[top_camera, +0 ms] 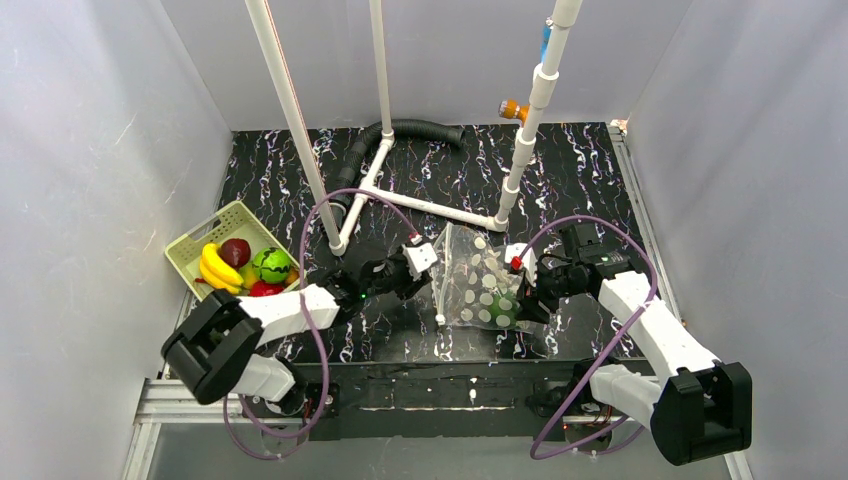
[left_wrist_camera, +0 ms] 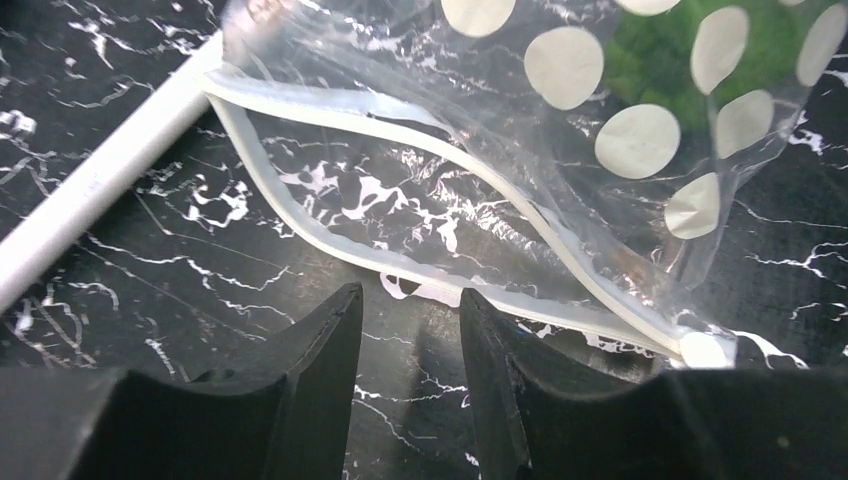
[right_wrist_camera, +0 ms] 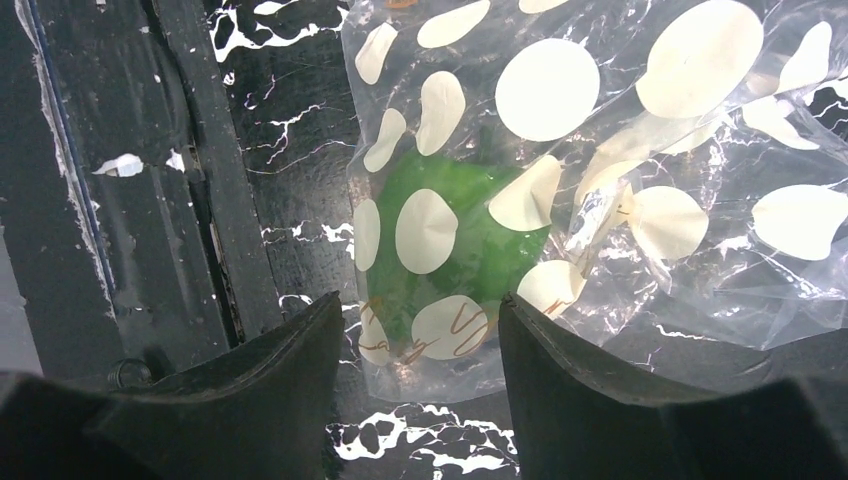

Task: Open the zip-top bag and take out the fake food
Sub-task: Pick up the fake vegetable from the zipper food storage bag.

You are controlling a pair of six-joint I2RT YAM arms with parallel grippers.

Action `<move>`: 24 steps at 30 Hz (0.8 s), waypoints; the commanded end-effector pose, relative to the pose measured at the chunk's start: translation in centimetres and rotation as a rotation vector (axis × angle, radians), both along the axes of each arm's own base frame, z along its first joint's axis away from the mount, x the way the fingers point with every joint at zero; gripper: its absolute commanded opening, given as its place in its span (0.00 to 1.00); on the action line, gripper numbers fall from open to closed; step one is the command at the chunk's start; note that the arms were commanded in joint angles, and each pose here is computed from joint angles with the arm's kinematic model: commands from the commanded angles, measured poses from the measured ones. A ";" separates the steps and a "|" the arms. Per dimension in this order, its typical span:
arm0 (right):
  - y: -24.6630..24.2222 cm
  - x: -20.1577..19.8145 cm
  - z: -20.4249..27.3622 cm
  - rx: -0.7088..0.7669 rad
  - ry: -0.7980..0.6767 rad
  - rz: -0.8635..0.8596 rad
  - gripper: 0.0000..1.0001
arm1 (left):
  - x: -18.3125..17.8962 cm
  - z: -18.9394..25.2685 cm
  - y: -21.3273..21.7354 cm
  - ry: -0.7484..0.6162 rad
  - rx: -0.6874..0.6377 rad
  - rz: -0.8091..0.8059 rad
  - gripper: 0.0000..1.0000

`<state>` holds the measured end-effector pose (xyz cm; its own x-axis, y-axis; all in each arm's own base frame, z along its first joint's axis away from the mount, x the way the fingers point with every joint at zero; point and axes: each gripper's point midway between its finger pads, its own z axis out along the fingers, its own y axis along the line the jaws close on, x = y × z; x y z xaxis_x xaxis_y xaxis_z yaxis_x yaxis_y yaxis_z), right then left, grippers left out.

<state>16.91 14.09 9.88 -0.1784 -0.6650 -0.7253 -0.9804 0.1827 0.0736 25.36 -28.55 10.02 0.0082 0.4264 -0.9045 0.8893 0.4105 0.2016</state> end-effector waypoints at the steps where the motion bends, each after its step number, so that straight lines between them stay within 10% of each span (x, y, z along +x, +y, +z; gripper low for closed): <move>1: 0.5 1.1 1.2 0.020 -0.024 -0.022 0.64 | 1.2 1.4 -2.1 -0.026 -0.046 -0.046 0.39; 17: -2.1 1.7 -2.8 -0.169 -0.016 -0.051 0.67 | -0.8 -2.2 -9.0 0.126 -0.098 -0.238 0.43; 24: -2.4 2.3 -4.0 -0.236 0.019 -0.068 0.42 | -4.0 -2.5 -9.8 0.190 -0.132 -0.329 0.53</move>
<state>18.17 11.93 6.23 -0.2380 -0.7812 -0.5772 -0.9678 0.2412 0.0726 23.44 -37.15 5.72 -0.0631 0.3816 -0.9222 0.9817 0.1901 0.0115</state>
